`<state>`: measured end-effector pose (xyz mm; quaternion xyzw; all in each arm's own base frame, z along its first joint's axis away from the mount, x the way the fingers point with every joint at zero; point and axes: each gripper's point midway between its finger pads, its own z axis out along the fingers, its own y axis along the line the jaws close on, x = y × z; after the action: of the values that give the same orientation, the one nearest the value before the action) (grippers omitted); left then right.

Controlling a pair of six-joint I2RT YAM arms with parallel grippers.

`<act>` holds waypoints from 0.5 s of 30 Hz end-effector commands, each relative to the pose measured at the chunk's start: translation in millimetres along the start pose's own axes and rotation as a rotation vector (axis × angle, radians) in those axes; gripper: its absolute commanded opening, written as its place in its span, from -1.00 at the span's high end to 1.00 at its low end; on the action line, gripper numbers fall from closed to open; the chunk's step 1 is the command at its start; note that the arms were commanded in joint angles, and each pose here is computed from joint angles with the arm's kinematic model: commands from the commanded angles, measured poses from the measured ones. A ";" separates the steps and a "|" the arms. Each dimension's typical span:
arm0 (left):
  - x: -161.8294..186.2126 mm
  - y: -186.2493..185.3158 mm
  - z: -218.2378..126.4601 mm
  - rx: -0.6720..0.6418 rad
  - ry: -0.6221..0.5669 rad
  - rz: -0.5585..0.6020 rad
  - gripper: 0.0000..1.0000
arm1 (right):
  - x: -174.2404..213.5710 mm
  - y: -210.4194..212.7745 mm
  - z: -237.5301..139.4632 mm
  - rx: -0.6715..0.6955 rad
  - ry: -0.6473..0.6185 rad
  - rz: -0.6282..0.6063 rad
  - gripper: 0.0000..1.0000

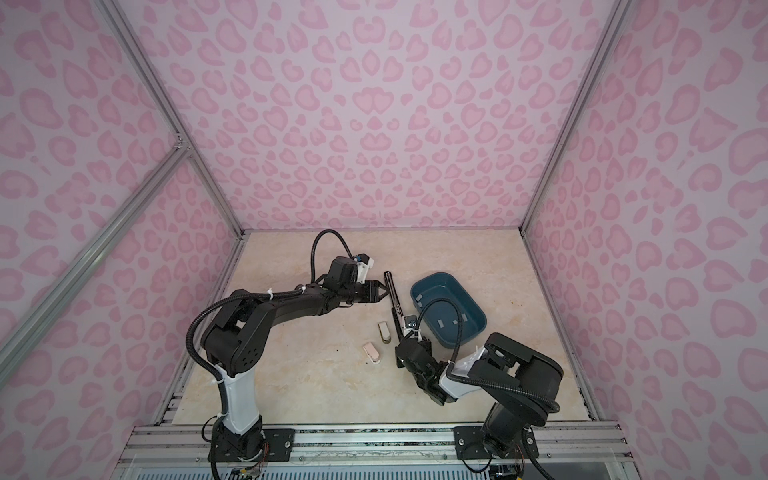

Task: Load the staples into the stapler
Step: 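Lower the left gripper onto the black stapler's raised lid, pushing it down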

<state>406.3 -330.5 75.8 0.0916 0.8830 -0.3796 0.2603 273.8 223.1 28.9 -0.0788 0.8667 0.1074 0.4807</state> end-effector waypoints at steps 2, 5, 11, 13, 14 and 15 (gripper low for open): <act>-1.7 0.8 11.6 0.028 -0.005 -0.103 -0.23 | -4.2 6.4 0.6 -0.027 -0.011 0.033 0.85; 0.3 5.1 20.9 0.029 0.009 -0.136 -0.23 | -5.0 8.8 1.6 -0.033 -0.010 0.034 0.87; 0.7 7.9 34.3 0.042 0.029 -0.165 -0.28 | -5.8 14.4 3.8 -0.053 -0.007 0.042 0.90; 0.1 10.5 40.5 0.045 0.033 -0.171 -0.29 | -5.6 15.8 4.9 -0.059 -0.006 0.041 0.91; -0.3 11.0 44.1 0.049 0.037 -0.176 -0.29 | -4.6 16.4 5.3 -0.060 -0.003 0.038 0.92; -0.3 11.4 47.0 0.053 0.041 -0.182 -0.29 | -4.5 16.9 5.8 -0.062 -0.002 0.038 0.93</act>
<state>422.8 -349.1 42.0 0.0280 0.8890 -0.4085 0.2048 275.1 235.1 28.0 -0.0804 0.8684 0.1282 0.4721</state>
